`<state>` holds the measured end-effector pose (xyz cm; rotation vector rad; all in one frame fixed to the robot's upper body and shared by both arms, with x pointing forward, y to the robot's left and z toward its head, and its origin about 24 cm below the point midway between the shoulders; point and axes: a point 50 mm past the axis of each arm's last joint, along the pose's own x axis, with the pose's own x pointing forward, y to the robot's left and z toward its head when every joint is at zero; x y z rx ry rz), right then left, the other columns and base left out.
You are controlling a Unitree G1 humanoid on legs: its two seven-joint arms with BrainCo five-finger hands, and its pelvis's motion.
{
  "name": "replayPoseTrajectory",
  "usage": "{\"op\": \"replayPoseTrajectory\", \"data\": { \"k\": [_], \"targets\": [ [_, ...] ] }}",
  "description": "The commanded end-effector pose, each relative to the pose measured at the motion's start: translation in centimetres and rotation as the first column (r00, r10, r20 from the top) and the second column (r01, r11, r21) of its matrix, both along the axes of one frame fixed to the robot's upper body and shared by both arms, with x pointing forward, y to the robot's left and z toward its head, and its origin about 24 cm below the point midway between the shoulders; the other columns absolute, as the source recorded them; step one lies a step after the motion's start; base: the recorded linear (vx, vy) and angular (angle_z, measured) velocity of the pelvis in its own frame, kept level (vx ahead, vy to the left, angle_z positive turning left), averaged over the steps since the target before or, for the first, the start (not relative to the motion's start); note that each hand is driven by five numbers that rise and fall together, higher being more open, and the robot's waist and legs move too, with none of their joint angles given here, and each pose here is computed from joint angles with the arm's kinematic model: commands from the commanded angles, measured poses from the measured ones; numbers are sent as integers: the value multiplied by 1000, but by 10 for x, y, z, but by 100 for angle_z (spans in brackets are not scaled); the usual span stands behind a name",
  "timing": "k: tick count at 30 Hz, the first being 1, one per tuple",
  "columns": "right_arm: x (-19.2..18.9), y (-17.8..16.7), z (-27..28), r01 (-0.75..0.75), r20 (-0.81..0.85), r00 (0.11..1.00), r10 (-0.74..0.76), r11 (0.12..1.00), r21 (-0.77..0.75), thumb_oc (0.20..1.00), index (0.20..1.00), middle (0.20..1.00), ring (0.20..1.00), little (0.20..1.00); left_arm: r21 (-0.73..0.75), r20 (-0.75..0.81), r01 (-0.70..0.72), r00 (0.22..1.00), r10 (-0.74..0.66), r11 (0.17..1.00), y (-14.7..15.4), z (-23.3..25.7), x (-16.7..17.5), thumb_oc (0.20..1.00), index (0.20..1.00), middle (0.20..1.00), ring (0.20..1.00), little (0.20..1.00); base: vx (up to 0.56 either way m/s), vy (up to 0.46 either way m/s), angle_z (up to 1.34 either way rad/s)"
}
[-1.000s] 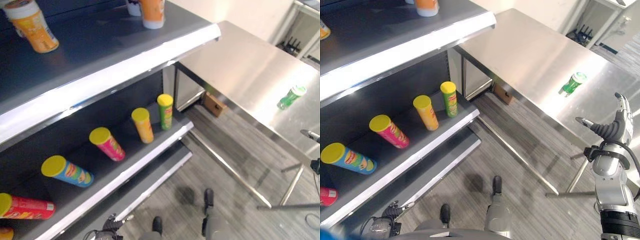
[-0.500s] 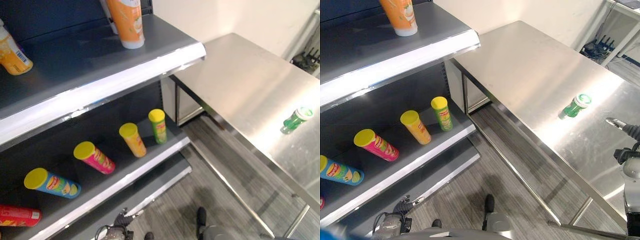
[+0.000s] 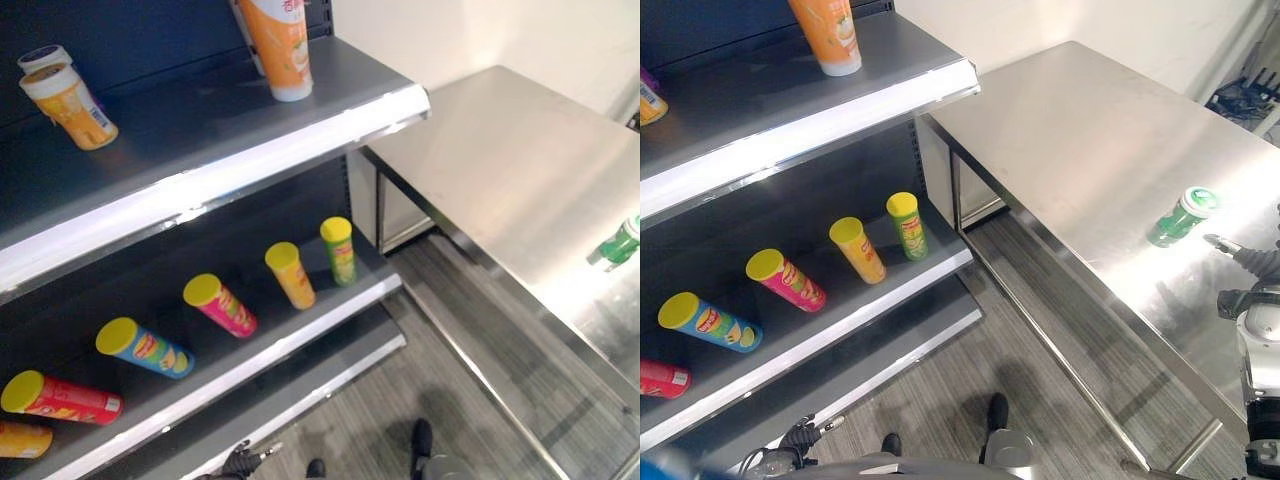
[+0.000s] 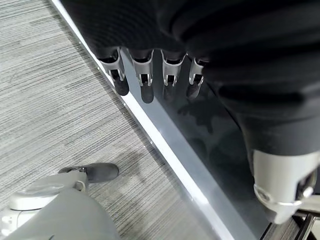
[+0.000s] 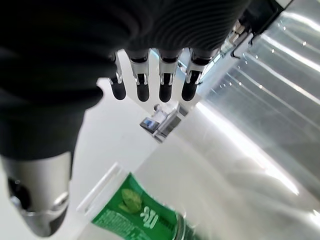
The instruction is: Put the goods on the table back onto the shelves and tidy them up.
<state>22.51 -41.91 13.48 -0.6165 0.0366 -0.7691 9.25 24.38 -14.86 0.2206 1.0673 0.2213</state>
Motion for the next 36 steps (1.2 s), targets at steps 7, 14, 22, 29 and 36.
{"op": "replayPoseTrajectory", "data": {
  "k": [7,14,22,29,36],
  "targets": [
    [9,-12,33,8,8,1000,-7,993,-118,1000,1000,1000,1000,1000,76,26,95,995,-97,993,20,11,20,1000,1000,1000,1000,1000,0,-33,28],
    [15,-15,36,33,-1,999,-34,991,-128,1000,1000,1000,1000,1000,82,19,105,994,-107,991,20,11,18,1000,1000,1000,1000,1000,13,-20,8],
    [26,-11,40,21,0,1000,-22,990,-140,1000,1000,1000,1000,1000,75,6,108,994,-109,991,16,8,13,1000,1000,1000,1000,1000,8,-5,4],
    [31,-13,38,26,-56,998,-36,986,-164,200,200,200,200,200,78,6,103,995,-104,992,16,7,13,1000,1000,1000,1000,1000,2,2,1],
    [23,-17,36,35,-88,995,-53,982,-187,200,200,200,200,200,87,-2,90,996,-90,992,18,7,11,1000,1000,1000,1000,1000,0,0,0]
  ]
}}
